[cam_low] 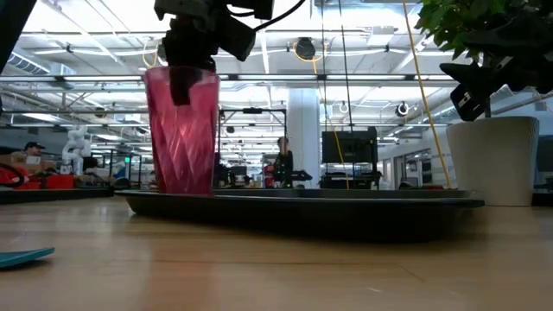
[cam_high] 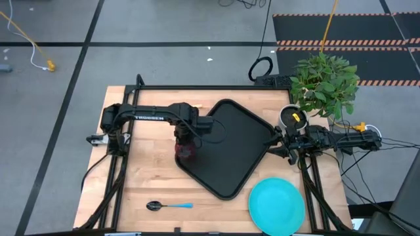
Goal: Pick and place plate/cup/fork/spoon on tray
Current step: Put the red glass on the black serving tray, then put the blue plate on the black serving tray
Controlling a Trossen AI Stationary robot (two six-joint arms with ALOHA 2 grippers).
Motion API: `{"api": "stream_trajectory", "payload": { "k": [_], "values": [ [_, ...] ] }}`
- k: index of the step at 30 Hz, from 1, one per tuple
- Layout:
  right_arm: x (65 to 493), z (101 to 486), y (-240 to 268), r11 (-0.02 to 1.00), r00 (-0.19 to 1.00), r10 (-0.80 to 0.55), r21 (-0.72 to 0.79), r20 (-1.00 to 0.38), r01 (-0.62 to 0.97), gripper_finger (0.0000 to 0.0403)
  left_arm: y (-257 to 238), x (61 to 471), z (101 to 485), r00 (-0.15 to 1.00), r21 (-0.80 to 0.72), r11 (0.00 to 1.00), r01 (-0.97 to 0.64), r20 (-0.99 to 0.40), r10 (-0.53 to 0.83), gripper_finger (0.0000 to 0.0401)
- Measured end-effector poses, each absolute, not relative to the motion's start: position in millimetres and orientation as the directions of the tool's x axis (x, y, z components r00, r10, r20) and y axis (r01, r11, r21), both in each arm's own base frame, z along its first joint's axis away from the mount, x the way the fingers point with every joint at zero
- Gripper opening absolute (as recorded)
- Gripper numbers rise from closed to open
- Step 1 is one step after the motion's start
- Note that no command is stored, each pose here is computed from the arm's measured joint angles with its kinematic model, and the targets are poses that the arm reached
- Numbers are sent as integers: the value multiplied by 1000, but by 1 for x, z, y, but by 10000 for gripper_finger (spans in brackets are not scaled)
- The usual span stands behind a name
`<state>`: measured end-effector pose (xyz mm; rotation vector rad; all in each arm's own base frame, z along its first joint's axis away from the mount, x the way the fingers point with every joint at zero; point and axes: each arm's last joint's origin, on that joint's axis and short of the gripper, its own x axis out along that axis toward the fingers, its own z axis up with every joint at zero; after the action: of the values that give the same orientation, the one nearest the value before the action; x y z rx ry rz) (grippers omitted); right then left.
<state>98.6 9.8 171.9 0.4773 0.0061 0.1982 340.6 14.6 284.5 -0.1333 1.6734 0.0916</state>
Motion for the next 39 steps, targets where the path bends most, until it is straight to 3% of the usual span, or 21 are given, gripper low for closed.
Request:
{"api": "stream_trajectory", "payload": {
  "k": [24,32,39],
  "values": [
    [99,170,10,868,981,193,463,21,-180,169,13,345,284,-52,-47,997,-65,-997,-51,74],
    [99,170,10,868,981,193,462,20,-181,169,14,337,285,-140,-39,999,-27,-989,-42,74],
    [99,170,10,868,981,193,463,21,-181,169,15,339,305,-60,-27,999,-27,-998,-28,74]
  ]
}}
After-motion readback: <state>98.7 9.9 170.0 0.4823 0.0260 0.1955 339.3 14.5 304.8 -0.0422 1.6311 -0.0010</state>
